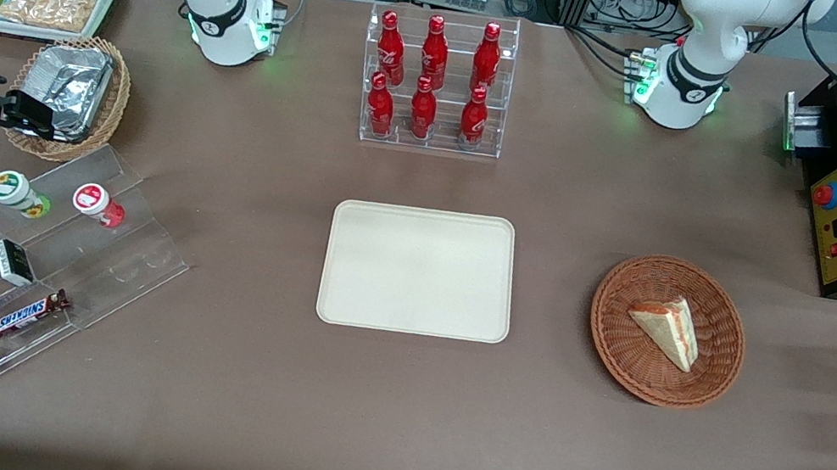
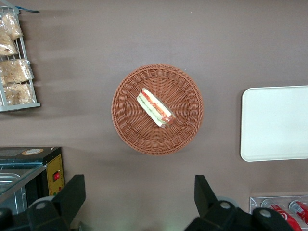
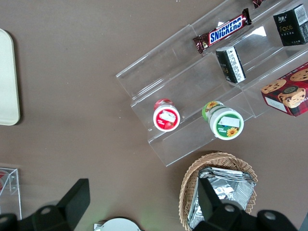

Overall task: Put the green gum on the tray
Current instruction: 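Move the right gripper down toward the green-labelled gum tub on the rack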

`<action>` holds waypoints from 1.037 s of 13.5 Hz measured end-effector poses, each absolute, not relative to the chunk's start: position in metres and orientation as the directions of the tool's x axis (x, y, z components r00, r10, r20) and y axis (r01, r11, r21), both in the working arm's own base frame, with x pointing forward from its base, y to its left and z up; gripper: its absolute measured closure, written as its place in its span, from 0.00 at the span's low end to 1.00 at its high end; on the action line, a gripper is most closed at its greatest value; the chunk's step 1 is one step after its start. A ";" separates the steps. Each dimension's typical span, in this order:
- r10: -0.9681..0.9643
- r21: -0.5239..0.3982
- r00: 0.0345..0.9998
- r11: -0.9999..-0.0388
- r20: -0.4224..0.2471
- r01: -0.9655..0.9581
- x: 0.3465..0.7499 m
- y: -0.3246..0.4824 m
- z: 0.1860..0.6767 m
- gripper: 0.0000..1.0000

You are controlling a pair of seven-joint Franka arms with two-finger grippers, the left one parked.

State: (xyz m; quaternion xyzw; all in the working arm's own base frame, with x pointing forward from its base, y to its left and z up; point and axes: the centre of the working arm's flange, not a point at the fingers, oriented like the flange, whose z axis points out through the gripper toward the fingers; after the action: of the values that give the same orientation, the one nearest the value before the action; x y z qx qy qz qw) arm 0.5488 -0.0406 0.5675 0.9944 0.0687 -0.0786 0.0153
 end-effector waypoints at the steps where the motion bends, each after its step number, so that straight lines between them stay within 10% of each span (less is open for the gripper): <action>1: 0.134 0.020 0.978 -0.990 -0.158 0.139 0.549 -0.041 0.567 0.00; 14: 0.326 -0.020 0.934 -0.945 -0.148 0.327 0.555 -0.088 0.526 0.00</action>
State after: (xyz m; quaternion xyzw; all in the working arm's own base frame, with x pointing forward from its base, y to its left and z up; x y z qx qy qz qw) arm 0.5549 -0.0877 0.5261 0.9833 0.1661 -0.0746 0.0026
